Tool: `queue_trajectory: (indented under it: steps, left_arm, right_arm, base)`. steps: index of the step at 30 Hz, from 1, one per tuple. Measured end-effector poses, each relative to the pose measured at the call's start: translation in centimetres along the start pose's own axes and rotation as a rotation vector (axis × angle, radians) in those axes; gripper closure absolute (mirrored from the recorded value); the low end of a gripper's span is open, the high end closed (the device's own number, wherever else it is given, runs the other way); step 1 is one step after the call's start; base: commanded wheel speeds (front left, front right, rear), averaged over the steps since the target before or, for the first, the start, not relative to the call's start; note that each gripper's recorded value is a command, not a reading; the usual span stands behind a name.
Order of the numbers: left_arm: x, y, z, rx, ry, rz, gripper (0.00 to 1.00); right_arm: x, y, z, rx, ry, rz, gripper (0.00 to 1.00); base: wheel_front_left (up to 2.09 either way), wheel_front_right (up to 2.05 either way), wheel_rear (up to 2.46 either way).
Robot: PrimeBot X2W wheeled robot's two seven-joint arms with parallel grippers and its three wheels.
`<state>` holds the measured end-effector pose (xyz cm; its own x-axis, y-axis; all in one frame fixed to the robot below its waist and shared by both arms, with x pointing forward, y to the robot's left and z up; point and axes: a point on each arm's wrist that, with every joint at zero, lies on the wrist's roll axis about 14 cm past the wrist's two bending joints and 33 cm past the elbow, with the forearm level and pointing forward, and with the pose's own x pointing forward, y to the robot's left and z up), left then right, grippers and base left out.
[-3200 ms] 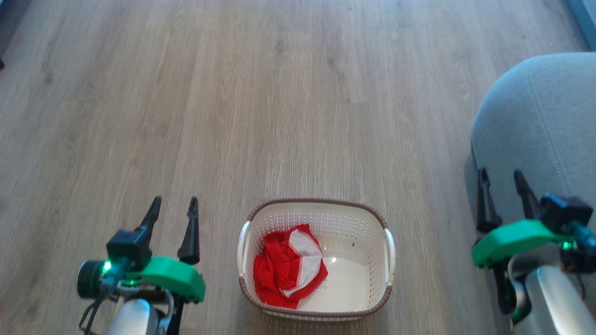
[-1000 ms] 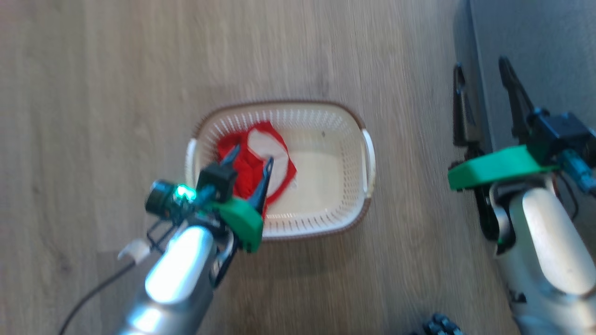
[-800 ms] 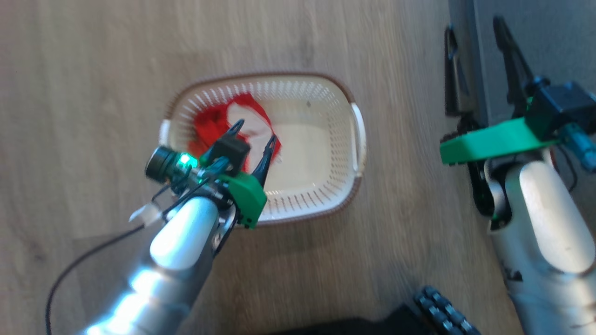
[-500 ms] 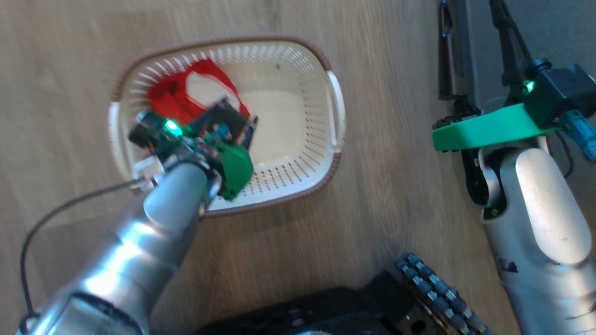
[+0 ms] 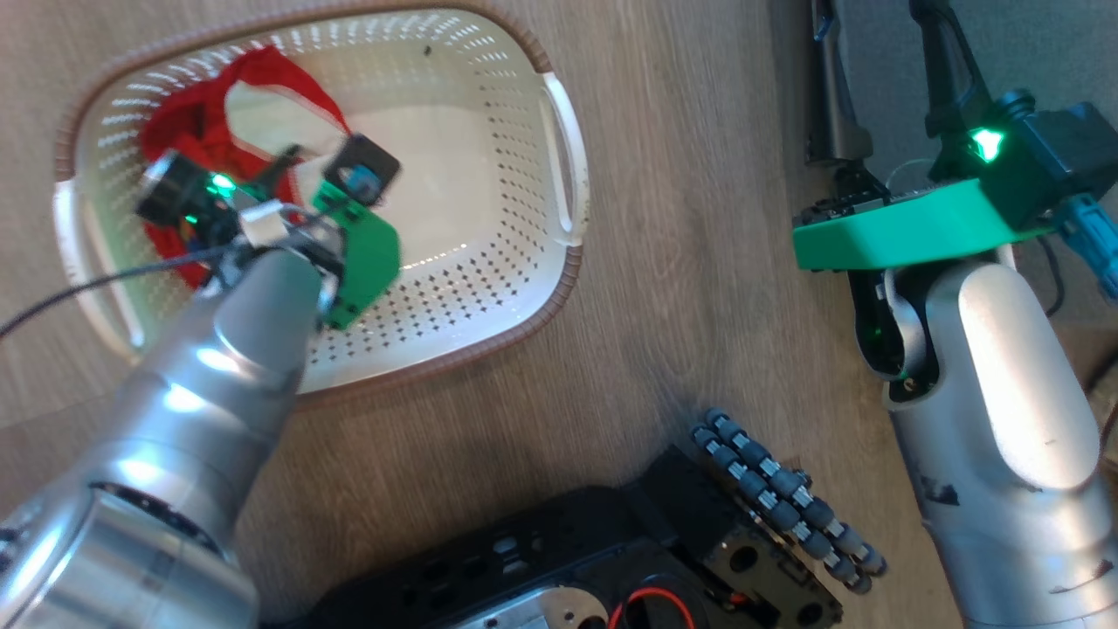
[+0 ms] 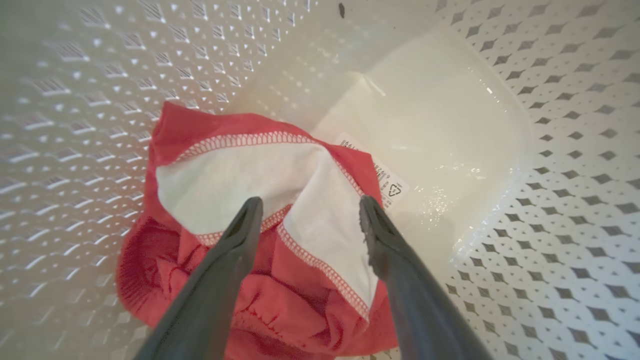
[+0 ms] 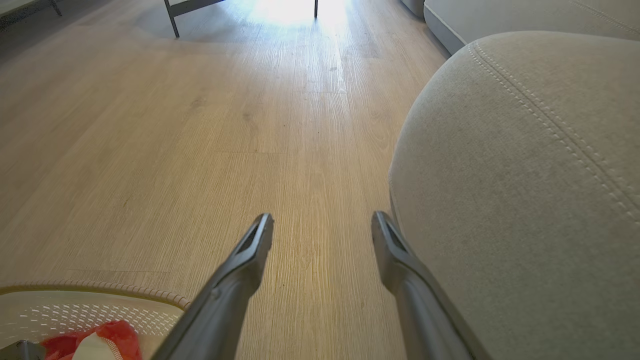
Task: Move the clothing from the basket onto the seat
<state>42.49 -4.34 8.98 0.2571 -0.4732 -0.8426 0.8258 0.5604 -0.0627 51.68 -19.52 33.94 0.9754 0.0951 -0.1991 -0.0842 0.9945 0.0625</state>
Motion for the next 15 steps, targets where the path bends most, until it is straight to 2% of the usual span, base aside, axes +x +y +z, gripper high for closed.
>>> queue_trajectory:
  steps: [15]
  left_arm:
    - [0.9, 1.4, -4.1, 0.076, 0.187, 0.046, 0.00]
  right_arm:
    - [0.4, -0.5, -0.3, 0.010, -0.009, -0.014, 0.00]
  base:
    - [0.00, 0.00, 0.00]
